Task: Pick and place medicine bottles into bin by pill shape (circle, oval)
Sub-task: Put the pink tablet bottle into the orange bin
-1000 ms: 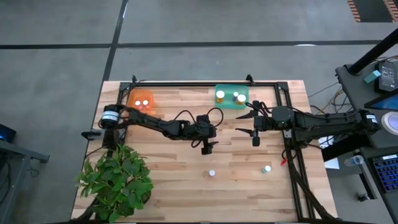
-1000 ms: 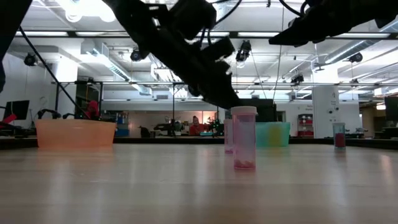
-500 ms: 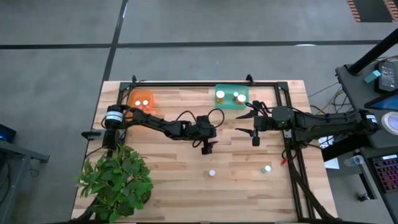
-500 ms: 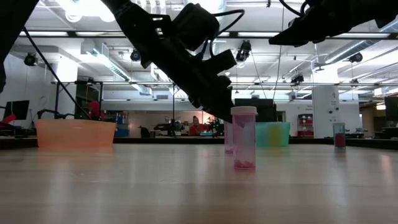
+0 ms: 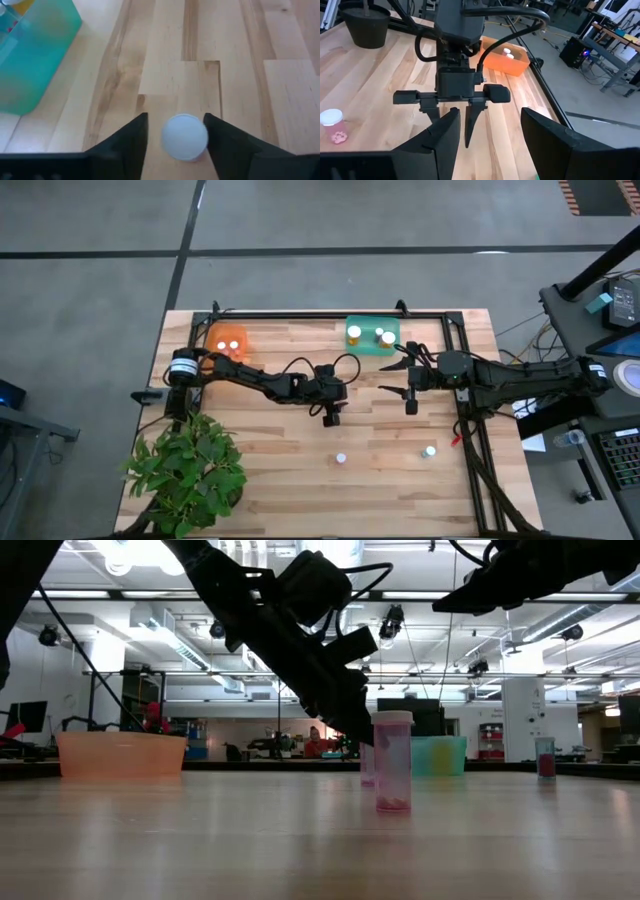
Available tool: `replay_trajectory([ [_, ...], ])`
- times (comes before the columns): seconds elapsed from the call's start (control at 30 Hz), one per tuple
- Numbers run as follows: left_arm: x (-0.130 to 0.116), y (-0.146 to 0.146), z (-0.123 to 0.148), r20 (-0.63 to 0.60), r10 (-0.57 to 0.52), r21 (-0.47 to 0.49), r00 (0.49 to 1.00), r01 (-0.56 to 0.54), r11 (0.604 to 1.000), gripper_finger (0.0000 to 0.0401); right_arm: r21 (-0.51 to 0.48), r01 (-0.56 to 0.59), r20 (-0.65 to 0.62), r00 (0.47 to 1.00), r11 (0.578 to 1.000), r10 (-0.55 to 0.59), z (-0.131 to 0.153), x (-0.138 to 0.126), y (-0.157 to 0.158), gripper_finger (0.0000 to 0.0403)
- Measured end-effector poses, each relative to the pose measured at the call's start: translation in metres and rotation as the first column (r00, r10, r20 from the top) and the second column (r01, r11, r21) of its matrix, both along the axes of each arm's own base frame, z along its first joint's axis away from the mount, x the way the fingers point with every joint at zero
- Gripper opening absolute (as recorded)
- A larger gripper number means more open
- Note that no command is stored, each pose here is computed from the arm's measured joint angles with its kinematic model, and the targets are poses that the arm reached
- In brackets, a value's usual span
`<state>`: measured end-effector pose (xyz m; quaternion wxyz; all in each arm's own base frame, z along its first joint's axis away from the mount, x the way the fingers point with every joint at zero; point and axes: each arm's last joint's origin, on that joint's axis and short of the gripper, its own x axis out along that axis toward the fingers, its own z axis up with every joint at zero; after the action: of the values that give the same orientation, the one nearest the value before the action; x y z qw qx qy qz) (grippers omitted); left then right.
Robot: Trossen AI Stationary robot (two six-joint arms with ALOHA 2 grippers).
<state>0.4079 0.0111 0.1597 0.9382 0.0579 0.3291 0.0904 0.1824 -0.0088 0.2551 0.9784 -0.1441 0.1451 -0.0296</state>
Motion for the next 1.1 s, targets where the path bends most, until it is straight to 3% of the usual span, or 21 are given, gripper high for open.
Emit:
replay_trajectory([
  [0.23,0.0,0.0,0.0,0.0,0.0,0.0,1.0,0.0,1.0,0.0088,-0.006,0.02,-0.004,1.0,1.0,-0.02,-0.001,0.0,-0.001,0.0199],
  [0.6,-0.005,0.001,0.015,0.026,0.028,0.017,0.999,-0.029,0.999,0.0099,-0.012,0.041,-0.019,0.999,0.999,-0.041,-0.002,0.0,-0.001,0.0199],
  [0.93,-0.041,0.018,0.065,-0.003,0.284,0.086,0.959,-0.283,0.955,0.0093,-0.014,0.04,-0.022,0.999,0.999,-0.041,-0.003,0.0,-0.001,0.0199],
  [1.0,-0.05,0.022,0.074,0.002,0.356,0.099,0.935,-0.354,0.93,0.0092,-0.014,0.041,-0.023,0.999,0.999,-0.041,-0.004,-0.001,-0.001,0.0199],
  [1.1,-0.065,0.029,0.084,0.007,0.495,0.123,0.869,-0.492,0.862,0.0092,-0.013,0.041,-0.023,0.999,0.999,-0.041,-0.004,-0.001,-0.001,0.0199],
])
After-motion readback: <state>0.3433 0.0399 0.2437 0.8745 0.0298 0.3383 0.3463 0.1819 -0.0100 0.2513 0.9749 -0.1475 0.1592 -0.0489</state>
